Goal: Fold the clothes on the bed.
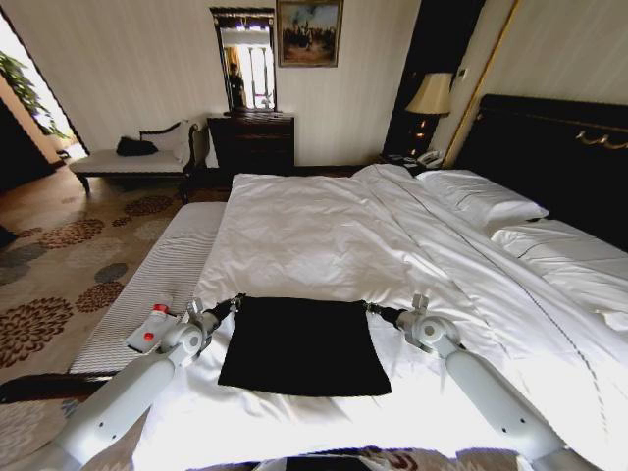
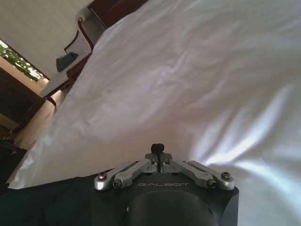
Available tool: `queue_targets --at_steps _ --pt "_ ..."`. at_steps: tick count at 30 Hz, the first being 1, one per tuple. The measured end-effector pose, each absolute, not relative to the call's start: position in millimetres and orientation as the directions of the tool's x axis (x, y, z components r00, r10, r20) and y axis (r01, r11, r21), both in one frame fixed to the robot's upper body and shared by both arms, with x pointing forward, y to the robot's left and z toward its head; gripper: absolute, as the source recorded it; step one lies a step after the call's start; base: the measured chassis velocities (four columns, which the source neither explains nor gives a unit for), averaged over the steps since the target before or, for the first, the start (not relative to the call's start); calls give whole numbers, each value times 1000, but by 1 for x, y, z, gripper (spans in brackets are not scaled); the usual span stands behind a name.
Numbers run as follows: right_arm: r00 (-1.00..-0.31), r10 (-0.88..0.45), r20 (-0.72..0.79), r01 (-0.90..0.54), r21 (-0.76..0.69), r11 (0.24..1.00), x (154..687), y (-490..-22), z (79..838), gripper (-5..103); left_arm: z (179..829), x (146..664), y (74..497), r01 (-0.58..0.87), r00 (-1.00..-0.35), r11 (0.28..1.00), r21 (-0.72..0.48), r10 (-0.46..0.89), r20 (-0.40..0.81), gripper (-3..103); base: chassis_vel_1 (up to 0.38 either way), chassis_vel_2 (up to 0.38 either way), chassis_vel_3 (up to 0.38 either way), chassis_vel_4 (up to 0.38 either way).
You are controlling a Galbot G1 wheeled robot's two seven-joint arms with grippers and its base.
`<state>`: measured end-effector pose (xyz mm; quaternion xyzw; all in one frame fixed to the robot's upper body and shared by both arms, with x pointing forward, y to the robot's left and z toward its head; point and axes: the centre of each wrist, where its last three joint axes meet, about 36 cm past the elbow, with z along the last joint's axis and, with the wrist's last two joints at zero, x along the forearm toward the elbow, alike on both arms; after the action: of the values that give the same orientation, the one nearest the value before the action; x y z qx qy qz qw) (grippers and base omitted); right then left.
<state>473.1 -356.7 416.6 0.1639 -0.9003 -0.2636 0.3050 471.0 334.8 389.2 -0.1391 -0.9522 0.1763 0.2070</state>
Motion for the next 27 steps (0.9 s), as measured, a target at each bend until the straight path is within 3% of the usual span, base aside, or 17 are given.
queue_targets --at_steps 10,19,27 --pt "-802 -465 376 -192 574 796 464 -356 463 0 440 460 329 216 -909 877 -429 341 238 1 0 0 0 0" --pt "-852 -473 225 -304 524 795 446 -358 531 0 515 438 325 280 -942 859 -428 333 52 1 0 0 0 0" --pt "-854 -503 135 -375 510 774 431 -348 575 0 564 418 337 288 -957 866 -408 276 -89 1 0 0 0 0"
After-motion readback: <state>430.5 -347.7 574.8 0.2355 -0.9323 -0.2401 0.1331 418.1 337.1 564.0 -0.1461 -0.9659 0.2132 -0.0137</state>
